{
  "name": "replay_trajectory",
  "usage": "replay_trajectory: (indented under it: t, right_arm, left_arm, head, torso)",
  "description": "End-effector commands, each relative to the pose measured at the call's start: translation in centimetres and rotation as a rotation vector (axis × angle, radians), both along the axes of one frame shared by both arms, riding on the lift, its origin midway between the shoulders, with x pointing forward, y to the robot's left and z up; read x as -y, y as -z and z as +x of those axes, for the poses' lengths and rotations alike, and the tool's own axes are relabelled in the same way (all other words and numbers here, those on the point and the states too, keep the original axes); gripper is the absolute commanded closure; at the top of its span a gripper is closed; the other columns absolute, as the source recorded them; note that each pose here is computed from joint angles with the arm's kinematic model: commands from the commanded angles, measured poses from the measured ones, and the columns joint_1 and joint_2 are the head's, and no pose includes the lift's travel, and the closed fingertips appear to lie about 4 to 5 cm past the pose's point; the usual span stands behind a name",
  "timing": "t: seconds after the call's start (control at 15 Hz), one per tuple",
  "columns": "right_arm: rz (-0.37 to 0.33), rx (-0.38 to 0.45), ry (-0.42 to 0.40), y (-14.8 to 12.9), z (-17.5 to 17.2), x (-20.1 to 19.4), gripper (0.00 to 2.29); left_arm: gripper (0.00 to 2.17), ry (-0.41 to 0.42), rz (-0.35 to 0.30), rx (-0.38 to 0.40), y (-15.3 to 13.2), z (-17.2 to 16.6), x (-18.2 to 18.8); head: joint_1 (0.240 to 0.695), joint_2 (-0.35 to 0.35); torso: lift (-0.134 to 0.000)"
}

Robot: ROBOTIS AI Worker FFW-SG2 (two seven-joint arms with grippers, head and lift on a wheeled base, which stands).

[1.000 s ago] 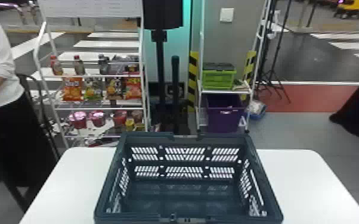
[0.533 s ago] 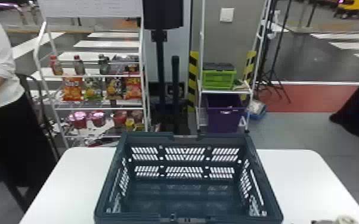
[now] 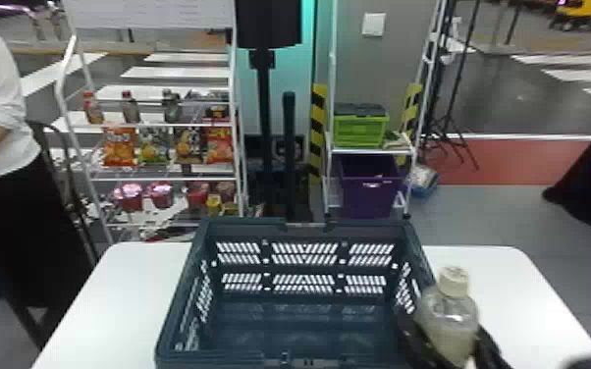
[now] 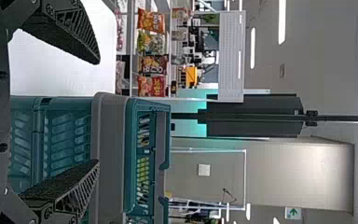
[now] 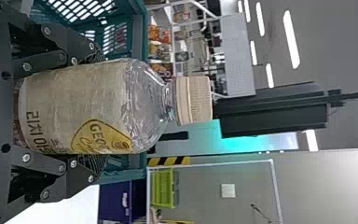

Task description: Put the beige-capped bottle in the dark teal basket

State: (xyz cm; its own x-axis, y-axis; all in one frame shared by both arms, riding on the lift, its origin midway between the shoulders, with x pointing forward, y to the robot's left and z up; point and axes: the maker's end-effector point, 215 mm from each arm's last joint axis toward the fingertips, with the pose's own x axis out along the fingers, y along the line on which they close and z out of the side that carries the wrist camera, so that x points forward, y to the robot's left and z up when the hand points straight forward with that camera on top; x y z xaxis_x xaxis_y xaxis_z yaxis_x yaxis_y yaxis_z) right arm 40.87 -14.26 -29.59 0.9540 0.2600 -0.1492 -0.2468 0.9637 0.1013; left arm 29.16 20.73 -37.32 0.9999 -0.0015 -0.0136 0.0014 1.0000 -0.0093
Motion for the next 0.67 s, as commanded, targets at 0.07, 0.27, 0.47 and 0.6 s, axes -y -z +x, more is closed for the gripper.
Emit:
replay_trajectory:
  t: [0.07, 0.27, 0.47, 0.6]
  right_arm:
    - [-0.069, -0.182, -0.047, 2.5, 3.1, -4.5, 2.29]
    - [-0.127, -0.283, -0.073, 3.8, 5.9, -6.6, 2.29]
    - [-0.195, -0.401, -0.099, 6.0, 7.6, -8.1, 2.29]
    - [-0.253, -0.521, -0.107, 8.6, 8.1, -7.5, 2.29]
  left_arm:
    - [0.13, -0.002, -0.006, 0.000, 0.2, 0.2, -0.5]
    - [0.12, -0.008, -0.011, -0.003, 0.6, 0.5, -0.9]
    - [0.12, -0.013, -0.017, -0.005, 1.1, 0.7, -1.1]
    - [0.12, -0.014, -0.019, -0.009, 1.4, 0.9, -1.0]
  head:
    - [0.499, 0.000]
    - [0.499, 0.000]
    - [0.499, 0.000]
    - [0.499, 0.000]
  torso:
    - [0.000]
    - [0.000]
    - [0.000]
    - [0.000]
